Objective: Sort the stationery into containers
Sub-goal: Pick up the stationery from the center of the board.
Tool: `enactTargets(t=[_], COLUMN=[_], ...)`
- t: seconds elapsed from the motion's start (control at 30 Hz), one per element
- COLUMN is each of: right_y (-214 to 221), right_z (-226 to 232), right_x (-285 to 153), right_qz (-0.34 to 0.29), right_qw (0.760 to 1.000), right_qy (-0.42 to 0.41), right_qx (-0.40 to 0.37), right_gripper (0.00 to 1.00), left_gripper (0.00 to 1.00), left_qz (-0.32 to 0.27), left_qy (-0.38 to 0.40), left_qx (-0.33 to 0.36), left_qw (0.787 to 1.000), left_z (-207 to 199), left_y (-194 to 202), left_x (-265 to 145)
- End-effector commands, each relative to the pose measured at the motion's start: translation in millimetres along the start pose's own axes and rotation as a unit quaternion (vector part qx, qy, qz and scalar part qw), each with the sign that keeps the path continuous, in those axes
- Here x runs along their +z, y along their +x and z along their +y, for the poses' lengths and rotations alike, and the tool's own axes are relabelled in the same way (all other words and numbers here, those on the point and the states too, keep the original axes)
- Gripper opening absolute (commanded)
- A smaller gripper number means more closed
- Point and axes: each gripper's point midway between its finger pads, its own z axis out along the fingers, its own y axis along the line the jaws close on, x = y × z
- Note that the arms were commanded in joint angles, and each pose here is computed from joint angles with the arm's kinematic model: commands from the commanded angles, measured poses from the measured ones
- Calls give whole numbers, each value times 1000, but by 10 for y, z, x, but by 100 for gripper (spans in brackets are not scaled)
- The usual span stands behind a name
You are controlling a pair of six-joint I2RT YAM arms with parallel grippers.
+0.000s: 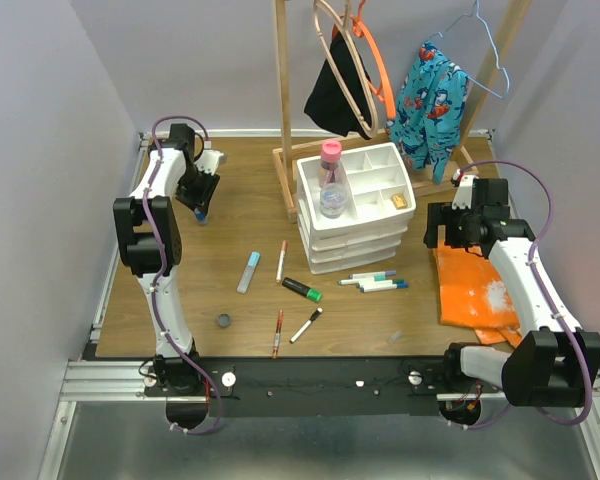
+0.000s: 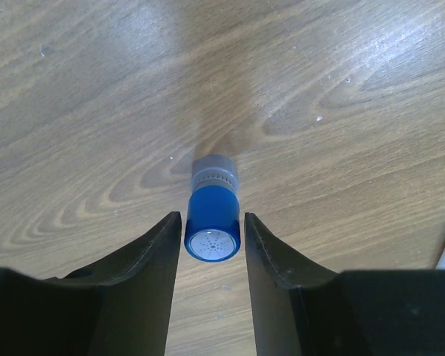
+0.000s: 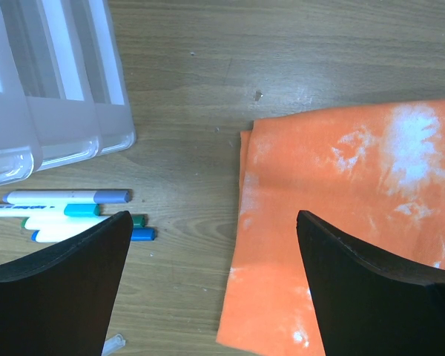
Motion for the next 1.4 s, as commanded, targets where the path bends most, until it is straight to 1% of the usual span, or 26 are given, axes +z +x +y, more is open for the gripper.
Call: enactTargets(t=[0.0,0.1,0.3,0.5,0.57,0.63,0.73,0.77,0.8,0.83,0.87,0.93,0.97,1.0,1.03,1.07,1.1,1.13,1.17,1.2,1.23,1.27,1.3,1.37], right_y=[-55,-53,-21,0,10,27,26,24,30,34,36,41,34,24,14,16,10,1,7,7,6,4,4,10], right_z=[2,3,7,6,7,11,6,7,9,13,18,23,21,22,20,19,16,18,21,29,31,34,30,30], right_x=[1,-3,3,4,6,-2,-10,-14,-12,-5,-2,5,2,1,-2,1,-2,2,4,4,4,0,1,5], right_qz=[-12,-12,-11,-10,-9,-9,-9,-10,-10,-9,-10,-8,-9,-11,-13,-13,-14,-18,-18,-18,-18,-19,-18,-15], right_qw=[1000,1000,1000,1000,1000,1000,1000,1000,1000,1000,1000,1000,1000,1000,1000,1000,1000,1000,1000,1000,1000,1000,1000,1000], right_qy=[-5,-5,-6,-5,-5,-6,-4,-4,-5,-6,-8,-10,-10,-11,-11,-11,-10,-11,-12,-13,-15,-15,-15,-16], right_qx=[0,0,0,0,1,0,-1,0,-1,-2,-3,-5,-7,-9,-11,-13,-13,-16,-16,-15,-16,-17,-18,-21], right_gripper=[99,99,99,99,99,99,99,99,99,99,99,99,99,99,99,99,99,99,99,99,99,99,99,99], left_gripper=[49,49,44,43,41,37,36,36,36,36,36,36,36,36,36,36,36,36,36,36,36,36,37,37], left_qz=[5,7,7,-1,-1,0,-3,-18,-9,-14,-29,-9,-27,-6,-4,-22,-5,-12,-31,-20,-21,-37,-32,-43], left_qy=[11,12,16,16,17,19,28,26,36,52,54,75,80,101,108,114,128,128,122,147,155,150,161,158], left_qx=[-9,-10,-12,-14,-14,-14,0,8,23,33,50,78,95,101,122,137,142,152,179,198,212,239,245,267], left_qw=[1000,1000,1000,1000,1000,1000,1000,999,999,998,997,994,992,990,987,984,982,980,976,969,965,959,955,950], left_z=[-32,-47,-74,-64,-68,-82,-155,-199,-264,-355,-434,-613,-723,-864,-934,-1051,-1152,-1207,-1255,-1423,-1497,-1537,-1592,-1650], left_y=[78,107,115,74,76,79,107,84,183,210,229,451,493,689,778,848,1057,1121,1192,1352,1423,1470,1577,1639], left_x=[14,17,26,10,10,-31,-229,-410,-480,-567,-767,-886,-1070,-1074,-1110,-1250,-1192,-1195,-1290,-1234,-1237,-1296,-1250,-1275])
